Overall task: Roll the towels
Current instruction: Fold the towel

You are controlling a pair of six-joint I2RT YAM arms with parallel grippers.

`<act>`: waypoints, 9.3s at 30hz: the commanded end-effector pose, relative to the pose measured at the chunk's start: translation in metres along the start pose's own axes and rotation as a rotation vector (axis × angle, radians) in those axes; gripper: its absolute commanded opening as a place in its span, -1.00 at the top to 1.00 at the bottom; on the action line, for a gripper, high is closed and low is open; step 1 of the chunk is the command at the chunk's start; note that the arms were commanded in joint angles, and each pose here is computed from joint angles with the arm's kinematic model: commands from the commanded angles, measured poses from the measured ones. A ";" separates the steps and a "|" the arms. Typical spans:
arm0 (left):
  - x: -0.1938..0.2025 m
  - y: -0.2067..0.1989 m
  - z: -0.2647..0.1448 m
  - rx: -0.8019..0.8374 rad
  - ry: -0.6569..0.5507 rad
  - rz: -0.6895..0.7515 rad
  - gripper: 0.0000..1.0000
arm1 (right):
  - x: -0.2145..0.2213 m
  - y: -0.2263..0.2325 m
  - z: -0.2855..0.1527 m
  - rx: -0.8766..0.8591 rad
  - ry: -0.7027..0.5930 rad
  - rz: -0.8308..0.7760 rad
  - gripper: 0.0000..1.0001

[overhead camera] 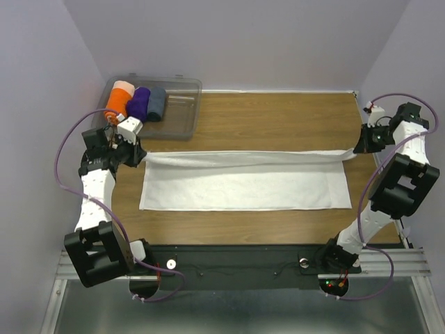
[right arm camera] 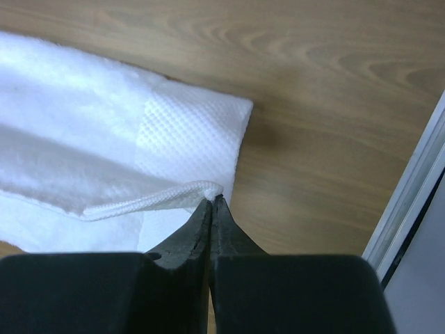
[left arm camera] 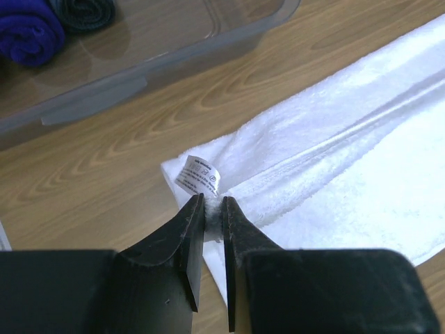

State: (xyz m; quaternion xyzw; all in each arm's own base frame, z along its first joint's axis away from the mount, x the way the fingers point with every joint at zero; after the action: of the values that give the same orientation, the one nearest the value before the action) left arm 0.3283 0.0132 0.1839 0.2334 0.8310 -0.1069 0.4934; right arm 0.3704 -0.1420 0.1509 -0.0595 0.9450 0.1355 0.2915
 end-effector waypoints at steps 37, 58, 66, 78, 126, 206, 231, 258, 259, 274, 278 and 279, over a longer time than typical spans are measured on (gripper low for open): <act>0.062 -0.016 -0.029 0.143 0.238 0.322 1.00 | 0.043 0.001 -0.019 0.036 0.081 -0.138 0.99; 0.124 -0.019 -0.055 0.196 0.384 0.352 1.00 | 0.127 0.015 -0.005 -0.069 0.250 -0.178 0.99; 0.162 -0.022 -0.043 0.208 0.440 0.320 1.00 | 0.152 0.015 0.014 -0.088 0.294 -0.143 0.99; 0.179 -0.029 -0.041 0.214 0.466 0.310 1.00 | 0.164 0.016 0.022 -0.088 0.308 -0.120 0.99; 0.174 -0.039 -0.067 0.241 0.508 0.363 1.00 | 0.142 0.011 0.019 -0.097 0.268 -0.098 0.99; 0.064 0.000 0.016 0.184 0.493 0.205 0.00 | 0.030 0.066 0.039 0.142 0.264 -0.571 0.03; 0.085 0.020 -0.030 0.261 0.531 0.385 -0.23 | 0.054 0.037 0.025 0.062 0.308 -1.031 -0.22; 0.095 0.010 -0.033 0.344 0.517 0.500 -0.41 | 0.078 0.040 0.071 -0.037 0.353 -1.155 -0.02; 0.095 0.010 -0.037 0.342 0.511 0.533 -0.40 | 0.079 0.039 0.073 -0.032 0.355 -1.161 0.03; 0.135 0.005 -0.046 0.528 0.597 0.878 -0.19 | 0.052 0.036 0.063 0.047 0.314 -1.076 0.99; 0.150 -0.006 -0.045 0.583 0.622 0.946 -0.20 | 0.049 0.035 0.062 0.056 0.314 -1.060 0.99; 0.155 -0.010 -0.045 0.606 0.624 0.965 -0.20 | 0.048 0.036 0.062 0.057 0.312 -1.053 0.99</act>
State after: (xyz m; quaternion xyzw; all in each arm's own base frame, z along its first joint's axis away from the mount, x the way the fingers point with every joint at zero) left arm 0.2418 0.0727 0.0800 0.6850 0.7105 -0.0212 0.1598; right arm 0.3424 -0.0890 0.0681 -0.5492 0.8190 -0.0429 0.1606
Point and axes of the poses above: each gripper's point midway between its finger pads, its own z axis out along the fingers, its own y axis along the line the jaws close on, x = y × z, the point moved 2 cm from there along -z, back along the fingers, and after that the axes turned 4 degrees about z, right-handed, at the moved point
